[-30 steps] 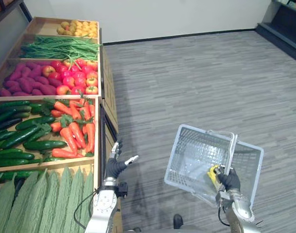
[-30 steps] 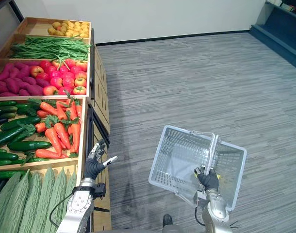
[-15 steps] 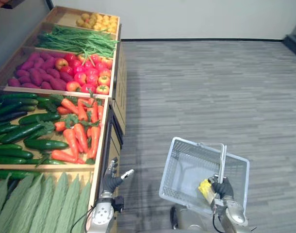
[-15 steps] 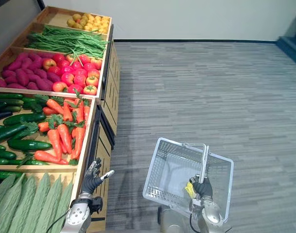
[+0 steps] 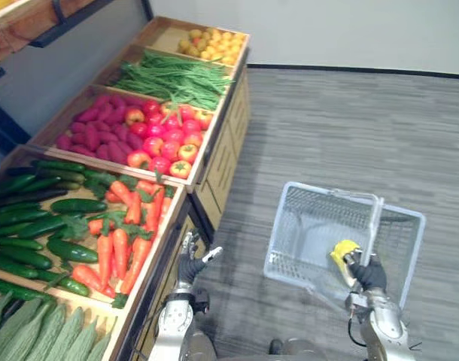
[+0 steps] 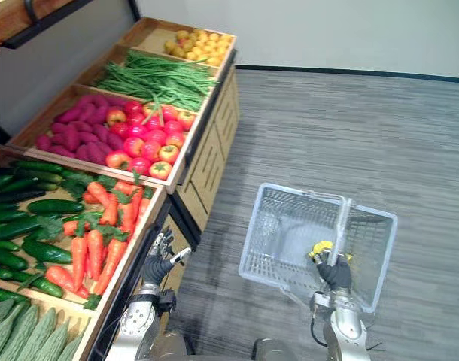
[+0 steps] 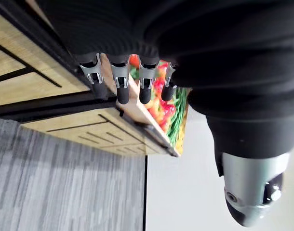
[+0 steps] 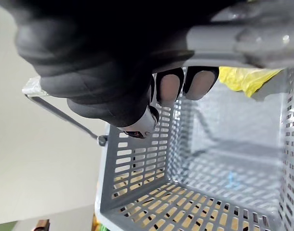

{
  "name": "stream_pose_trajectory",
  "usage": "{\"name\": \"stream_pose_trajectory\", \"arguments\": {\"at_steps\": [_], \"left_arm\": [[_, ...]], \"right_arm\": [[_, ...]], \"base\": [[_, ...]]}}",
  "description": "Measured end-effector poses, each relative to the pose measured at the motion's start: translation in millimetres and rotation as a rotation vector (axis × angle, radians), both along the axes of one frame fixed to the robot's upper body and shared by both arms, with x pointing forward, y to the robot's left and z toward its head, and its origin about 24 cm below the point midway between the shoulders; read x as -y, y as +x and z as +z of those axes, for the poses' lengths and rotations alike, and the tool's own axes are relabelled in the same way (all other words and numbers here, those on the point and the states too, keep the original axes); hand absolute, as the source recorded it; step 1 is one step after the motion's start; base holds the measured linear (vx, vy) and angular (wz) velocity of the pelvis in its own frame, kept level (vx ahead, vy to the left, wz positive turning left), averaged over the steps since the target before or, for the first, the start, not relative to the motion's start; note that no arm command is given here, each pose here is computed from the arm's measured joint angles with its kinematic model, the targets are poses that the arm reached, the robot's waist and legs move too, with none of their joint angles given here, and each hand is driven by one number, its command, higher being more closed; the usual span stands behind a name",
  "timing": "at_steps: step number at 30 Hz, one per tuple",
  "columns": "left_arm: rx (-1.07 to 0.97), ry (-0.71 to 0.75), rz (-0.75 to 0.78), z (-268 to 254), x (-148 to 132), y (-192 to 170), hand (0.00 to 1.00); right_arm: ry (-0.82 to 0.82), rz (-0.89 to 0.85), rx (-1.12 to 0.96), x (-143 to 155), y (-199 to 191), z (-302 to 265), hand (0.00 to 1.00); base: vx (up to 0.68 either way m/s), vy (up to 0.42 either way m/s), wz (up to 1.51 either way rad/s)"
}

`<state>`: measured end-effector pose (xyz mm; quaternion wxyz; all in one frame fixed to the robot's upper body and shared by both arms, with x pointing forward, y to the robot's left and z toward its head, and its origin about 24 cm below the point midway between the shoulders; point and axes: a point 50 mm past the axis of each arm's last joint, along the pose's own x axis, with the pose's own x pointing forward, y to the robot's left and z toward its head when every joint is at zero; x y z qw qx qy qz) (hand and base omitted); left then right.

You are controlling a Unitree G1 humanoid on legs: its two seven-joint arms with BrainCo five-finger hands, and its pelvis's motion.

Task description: Pick vegetable in the basket

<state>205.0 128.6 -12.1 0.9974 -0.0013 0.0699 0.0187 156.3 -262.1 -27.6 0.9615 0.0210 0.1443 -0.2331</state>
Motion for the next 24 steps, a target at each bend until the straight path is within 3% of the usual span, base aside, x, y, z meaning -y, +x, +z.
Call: {"name": "stream_pose_trajectory", "arguments": {"at_steps": [9, 14, 19, 24], "left_arm": [[-0.024, 0.084, 0.031, -2, -21, -13, 0.00], [0.127, 0.098, -0.012, 29, -13, -5, 0.00], [0.206, 0.039, -0.087, 47, 15, 1, 0.00], [0.283, 0.187, -0.128, 59, 14, 10, 0.00]], "right_arm": [[0.077, -0.032, -0.142, -15, -12, -30, 1.00], [0.111, -0.114, -0.215, -18, -49, -43, 1.00], [0.058, -0.260, -0.370, 15, -93, -59, 1.00], [0.108, -0.261, -0.444, 7, -110, -74, 1.00]], "base": [[0.30, -0.100, 1.26], [0.24, -0.406, 1.32], [0.20, -0.235, 0.80], [0.03, -0.042, 0.29]]}}
